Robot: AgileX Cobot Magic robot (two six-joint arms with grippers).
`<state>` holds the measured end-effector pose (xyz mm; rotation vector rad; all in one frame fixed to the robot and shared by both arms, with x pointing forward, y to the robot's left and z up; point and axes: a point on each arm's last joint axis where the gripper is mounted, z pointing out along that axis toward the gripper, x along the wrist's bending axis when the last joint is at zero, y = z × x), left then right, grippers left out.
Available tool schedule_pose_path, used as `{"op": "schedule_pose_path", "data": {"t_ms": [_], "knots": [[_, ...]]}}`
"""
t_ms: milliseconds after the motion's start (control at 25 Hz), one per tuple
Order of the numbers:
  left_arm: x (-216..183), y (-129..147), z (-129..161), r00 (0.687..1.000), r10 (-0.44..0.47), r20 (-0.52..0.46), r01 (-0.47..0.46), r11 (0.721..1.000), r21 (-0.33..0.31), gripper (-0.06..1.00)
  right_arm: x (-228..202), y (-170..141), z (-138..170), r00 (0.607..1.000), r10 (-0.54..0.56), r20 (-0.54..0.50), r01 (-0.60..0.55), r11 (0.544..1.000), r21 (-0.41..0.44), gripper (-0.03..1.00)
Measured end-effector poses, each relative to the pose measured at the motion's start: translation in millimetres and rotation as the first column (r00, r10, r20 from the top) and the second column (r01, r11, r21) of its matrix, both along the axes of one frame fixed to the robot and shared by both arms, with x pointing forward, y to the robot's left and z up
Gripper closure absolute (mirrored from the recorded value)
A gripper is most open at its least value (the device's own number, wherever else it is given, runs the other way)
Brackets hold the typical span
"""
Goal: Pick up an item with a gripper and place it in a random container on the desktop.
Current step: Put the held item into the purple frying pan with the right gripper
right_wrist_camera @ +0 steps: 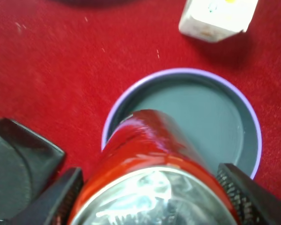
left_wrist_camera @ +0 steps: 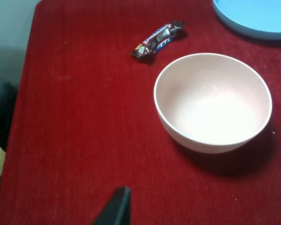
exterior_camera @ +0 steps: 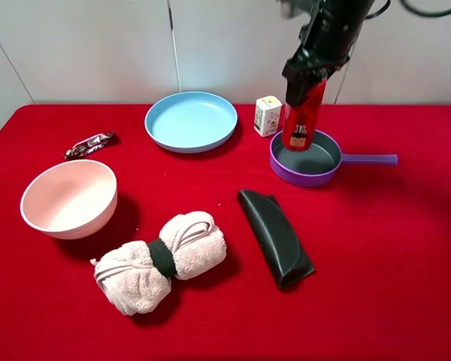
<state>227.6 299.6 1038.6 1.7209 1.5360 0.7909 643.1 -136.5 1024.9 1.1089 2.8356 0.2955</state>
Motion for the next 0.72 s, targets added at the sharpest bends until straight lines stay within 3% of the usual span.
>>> {"op": "schedule_pose_path", "data": {"t_ms": [320, 720], "knots": [[0.0, 0.0, 0.0, 1.0, 0.0, 0.0, 0.0, 1.0, 0.0, -0.05, 11.4, -9.8, -24.8, 0.999, -0.019, -0.034, 0.017, 0.999, -0.047, 0.53], [0.0, 0.0, 0.0, 1.0, 0.0, 0.0, 0.0, 1.0, 0.0, -0.05, 23.4, -19.4, -33.1, 0.999, -0.038, 0.01, 0.038, 0.999, -0.034, 0.53]]}}
